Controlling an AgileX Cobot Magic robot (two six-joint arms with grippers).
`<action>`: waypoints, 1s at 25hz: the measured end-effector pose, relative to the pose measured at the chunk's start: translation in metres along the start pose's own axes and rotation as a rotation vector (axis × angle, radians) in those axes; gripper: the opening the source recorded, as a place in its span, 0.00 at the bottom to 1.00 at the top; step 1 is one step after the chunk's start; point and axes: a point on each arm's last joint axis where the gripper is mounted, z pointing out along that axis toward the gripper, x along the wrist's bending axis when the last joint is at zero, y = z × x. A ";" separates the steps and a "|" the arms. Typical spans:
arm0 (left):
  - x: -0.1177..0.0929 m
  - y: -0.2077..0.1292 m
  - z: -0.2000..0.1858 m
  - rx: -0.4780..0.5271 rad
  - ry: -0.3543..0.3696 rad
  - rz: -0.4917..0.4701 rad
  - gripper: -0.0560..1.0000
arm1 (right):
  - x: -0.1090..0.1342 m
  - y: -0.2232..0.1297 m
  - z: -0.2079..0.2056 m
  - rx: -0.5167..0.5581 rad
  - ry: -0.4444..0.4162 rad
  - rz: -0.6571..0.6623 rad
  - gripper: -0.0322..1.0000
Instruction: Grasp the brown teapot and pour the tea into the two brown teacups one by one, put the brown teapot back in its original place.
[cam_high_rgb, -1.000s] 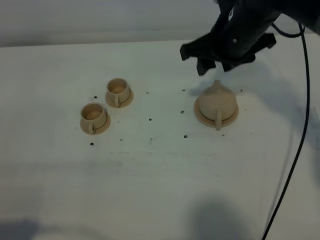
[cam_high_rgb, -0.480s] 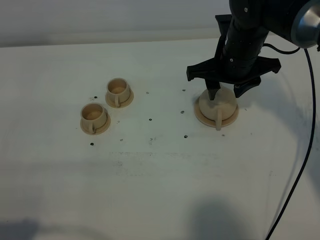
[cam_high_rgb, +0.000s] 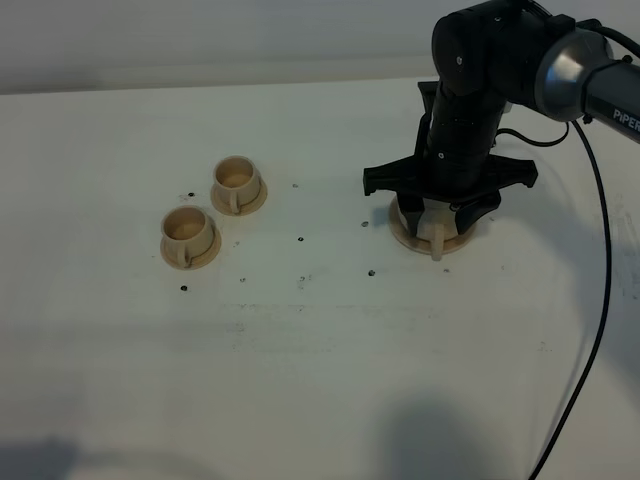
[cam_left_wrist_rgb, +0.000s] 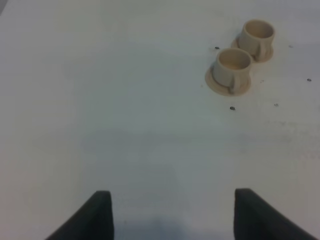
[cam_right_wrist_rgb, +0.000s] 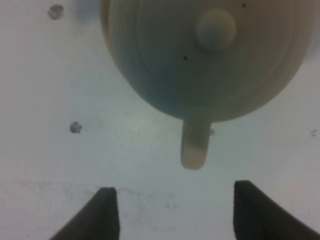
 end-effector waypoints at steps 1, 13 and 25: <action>0.000 0.000 0.000 0.000 0.000 0.000 0.55 | 0.000 0.000 0.000 -0.001 0.000 0.005 0.54; 0.000 0.000 0.000 0.000 0.000 0.000 0.55 | 0.001 0.007 0.014 -0.031 0.007 0.061 0.51; 0.000 0.000 0.000 0.000 0.000 0.000 0.55 | -0.004 0.010 0.020 -0.030 -0.019 0.097 0.51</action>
